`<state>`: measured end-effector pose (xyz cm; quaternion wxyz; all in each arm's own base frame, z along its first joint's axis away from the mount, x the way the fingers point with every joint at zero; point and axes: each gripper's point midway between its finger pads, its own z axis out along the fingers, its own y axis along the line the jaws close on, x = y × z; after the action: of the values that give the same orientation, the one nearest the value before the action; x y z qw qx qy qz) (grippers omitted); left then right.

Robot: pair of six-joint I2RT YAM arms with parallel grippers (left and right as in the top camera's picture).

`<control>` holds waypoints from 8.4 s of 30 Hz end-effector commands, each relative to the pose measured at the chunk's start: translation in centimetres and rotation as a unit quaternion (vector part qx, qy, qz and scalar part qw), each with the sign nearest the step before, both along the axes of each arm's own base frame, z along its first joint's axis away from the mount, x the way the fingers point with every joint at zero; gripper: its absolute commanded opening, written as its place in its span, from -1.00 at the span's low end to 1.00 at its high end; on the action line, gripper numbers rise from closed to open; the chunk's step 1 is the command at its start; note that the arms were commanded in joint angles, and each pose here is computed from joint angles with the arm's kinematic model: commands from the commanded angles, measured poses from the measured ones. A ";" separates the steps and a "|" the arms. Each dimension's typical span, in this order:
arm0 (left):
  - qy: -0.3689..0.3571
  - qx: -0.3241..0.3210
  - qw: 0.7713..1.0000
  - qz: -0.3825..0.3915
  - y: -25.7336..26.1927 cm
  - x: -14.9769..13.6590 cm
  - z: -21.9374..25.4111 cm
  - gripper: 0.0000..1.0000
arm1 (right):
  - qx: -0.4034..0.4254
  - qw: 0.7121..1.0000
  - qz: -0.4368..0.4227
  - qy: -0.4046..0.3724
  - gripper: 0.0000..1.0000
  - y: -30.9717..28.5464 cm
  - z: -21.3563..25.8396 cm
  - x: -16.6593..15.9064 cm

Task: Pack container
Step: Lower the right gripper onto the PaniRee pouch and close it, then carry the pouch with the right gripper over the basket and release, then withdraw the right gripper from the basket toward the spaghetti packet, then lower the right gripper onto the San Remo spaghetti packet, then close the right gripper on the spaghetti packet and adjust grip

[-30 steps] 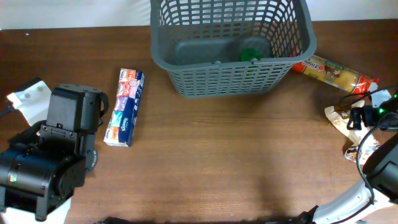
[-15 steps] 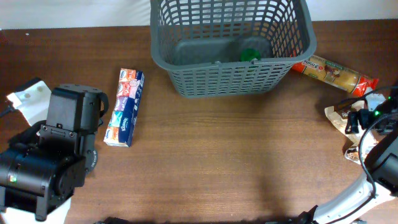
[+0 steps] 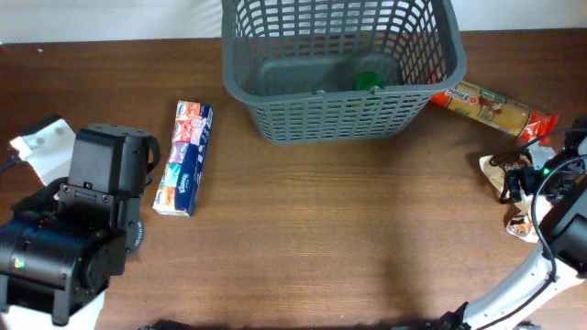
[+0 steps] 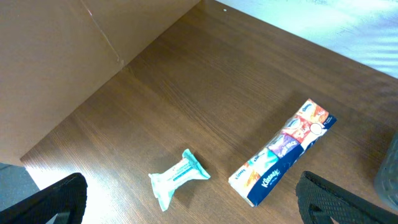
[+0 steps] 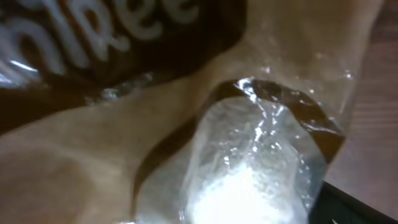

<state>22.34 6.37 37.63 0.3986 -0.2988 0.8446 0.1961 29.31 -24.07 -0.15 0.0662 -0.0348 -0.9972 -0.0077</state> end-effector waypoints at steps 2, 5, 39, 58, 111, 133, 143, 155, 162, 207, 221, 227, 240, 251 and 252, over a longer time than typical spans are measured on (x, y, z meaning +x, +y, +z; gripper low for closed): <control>-0.007 -0.003 1.000 0.007 0.2 -0.1 0.2 0.99 | 0.035 0.999 0.001 0.017 0.98 1.4 -2.4 -0.5; -0.008 -0.003 1.000 0.007 0.2 -0.1 0.3 0.99 | 0.045 0.999 -0.011 0.017 0.78 1.8 -3.0 -0.5; -0.008 -0.003 1.000 0.007 0.2 -0.1 0.3 0.99 | 0.236 0.602 -0.042 -0.761 -0.93 15.3 60.0 19.2; -0.008 -0.003 1.000 0.007 0.2 -0.1 0.2 0.99 | 0.155 0.848 0.011 -0.506 -0.92 34.5 29.6 30.8; -0.008 -0.003 1.000 0.007 0.2 -0.1 0.3 0.99 | 0.068 0.849 0.052 -0.522 0.98 25.7 45.1 12.1; -0.008 -0.003 1.000 0.007 0.2 -0.1 0.2 0.99 | -0.054 0.752 -0.631 -0.180 0.97 10.0 23.2 12.2; -0.007 -0.003 1.000 0.007 0.2 -0.1 0.2 0.99 | -0.100 0.732 -0.650 -0.178 0.97 8.5 21.9 11.6; -0.008 -0.003 1.000 0.007 0.2 -0.1 0.2 0.99 | -0.066 0.706 -0.673 -0.208 0.98 6.1 19.2 15.8; -0.008 -0.003 1.000 0.007 0.2 -0.1 0.2 0.99 | -0.070 0.711 -0.687 -0.135 0.98 5.6 13.1 15.9; -0.007 -0.003 1.000 0.007 0.2 -0.1 0.2 0.99 | -0.015 0.678 -0.728 -0.103 0.98 4.4 1.6 20.6; -0.008 -0.003 1.000 0.007 0.2 -0.1 0.2 0.99 | -0.026 0.675 -0.733 -0.087 0.98 3.9 0.7 19.7; -0.008 -0.003 1.000 0.007 0.2 -0.1 0.3 0.98 | -0.078 0.667 -0.740 -0.029 0.98 4.4 -1.1 16.4; -0.008 -0.003 1.000 0.007 0.2 -0.1 0.2 0.99 | -0.141 0.631 -0.762 0.037 0.98 4.6 -1.1 12.1; -0.008 -0.003 1.000 0.007 0.2 -0.1 0.2 0.99 | -0.022 0.729 -0.678 -0.092 0.98 3.3 -1.5 20.0; -0.008 -0.003 1.000 0.007 0.2 -0.1 0.2 0.99 | -0.017 0.728 -0.679 -0.094 0.98 3.3 -1.5 20.3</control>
<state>22.32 6.38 37.63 0.3984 -0.2987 0.8447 0.1964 49.45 -21.04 0.59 -0.0665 -0.7165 -0.6940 -0.0238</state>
